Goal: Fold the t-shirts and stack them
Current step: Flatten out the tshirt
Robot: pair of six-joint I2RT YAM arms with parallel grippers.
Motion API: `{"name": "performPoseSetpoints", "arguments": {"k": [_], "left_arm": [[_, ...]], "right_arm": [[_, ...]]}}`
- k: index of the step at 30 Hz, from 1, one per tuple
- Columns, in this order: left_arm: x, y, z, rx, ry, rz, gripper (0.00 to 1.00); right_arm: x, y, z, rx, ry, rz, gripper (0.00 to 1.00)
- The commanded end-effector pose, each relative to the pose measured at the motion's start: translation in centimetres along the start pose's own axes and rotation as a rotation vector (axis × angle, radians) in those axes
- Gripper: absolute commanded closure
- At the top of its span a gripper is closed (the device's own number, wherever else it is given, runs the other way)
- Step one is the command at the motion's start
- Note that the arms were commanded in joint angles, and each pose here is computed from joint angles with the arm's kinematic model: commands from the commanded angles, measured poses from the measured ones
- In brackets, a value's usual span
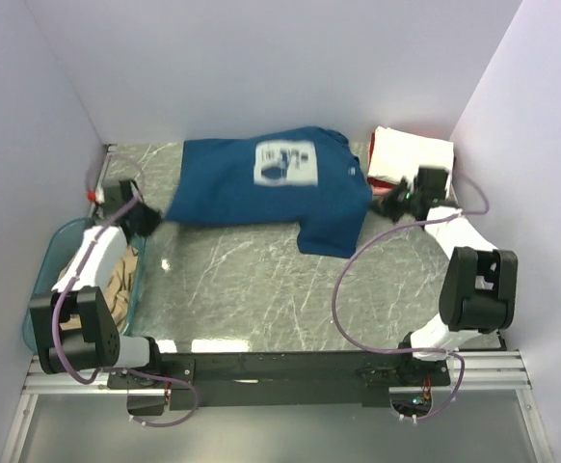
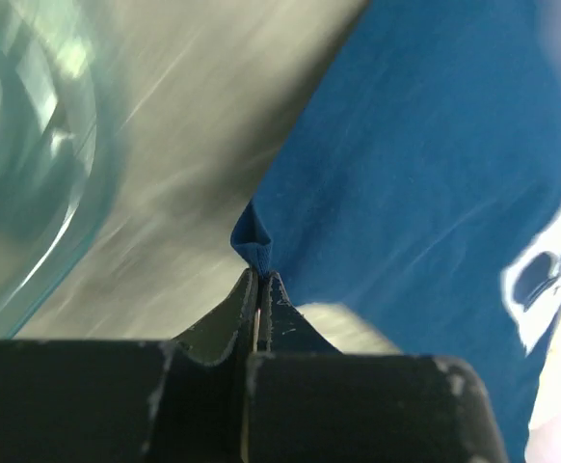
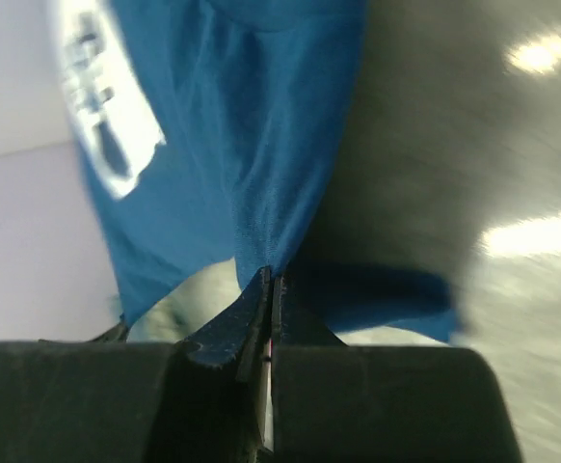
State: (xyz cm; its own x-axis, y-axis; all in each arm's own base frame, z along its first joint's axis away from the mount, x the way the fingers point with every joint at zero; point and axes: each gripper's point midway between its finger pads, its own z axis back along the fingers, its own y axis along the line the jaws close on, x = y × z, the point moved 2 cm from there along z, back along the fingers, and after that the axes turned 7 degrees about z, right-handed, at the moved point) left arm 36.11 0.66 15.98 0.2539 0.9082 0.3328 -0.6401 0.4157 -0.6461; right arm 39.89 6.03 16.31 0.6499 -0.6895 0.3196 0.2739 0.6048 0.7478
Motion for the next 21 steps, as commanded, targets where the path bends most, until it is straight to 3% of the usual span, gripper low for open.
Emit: {"name": "performPoseSetpoints", "arguments": {"k": [1,7,10,11,14,21], "left_arm": [[-2.5,2.2,-0.2,0.027,0.005,0.015,1.0],[-4.8,6.5,-0.8,0.155,-0.008,0.009,1.0],[-5.2,7.0,-0.6,0.165,-0.013,0.0,1.0],[-5.3,6.9,-0.5,0.16,-0.011,-0.005,1.0],[-5.5,6.9,-0.2,0.161,-0.01,-0.017,1.0],[-5.0,6.3,0.8,0.136,-0.026,-0.051,1.0]], "right_arm": [[-0.6,-3.6,-1.3,-0.073,-0.028,0.054,1.0],[-2.8,-8.7,-1.7,-0.212,0.007,0.068,0.96],[-2.9,-8.8,-0.7,-0.229,-0.017,0.107,0.74],[-3.1,-9.0,-0.4,-0.238,-0.021,0.118,0.59],[-3.0,-8.8,1.3,-0.262,-0.065,0.153,0.47],[-6.4,-7.7,5.4,-0.232,-0.153,0.245,0.47]]}}
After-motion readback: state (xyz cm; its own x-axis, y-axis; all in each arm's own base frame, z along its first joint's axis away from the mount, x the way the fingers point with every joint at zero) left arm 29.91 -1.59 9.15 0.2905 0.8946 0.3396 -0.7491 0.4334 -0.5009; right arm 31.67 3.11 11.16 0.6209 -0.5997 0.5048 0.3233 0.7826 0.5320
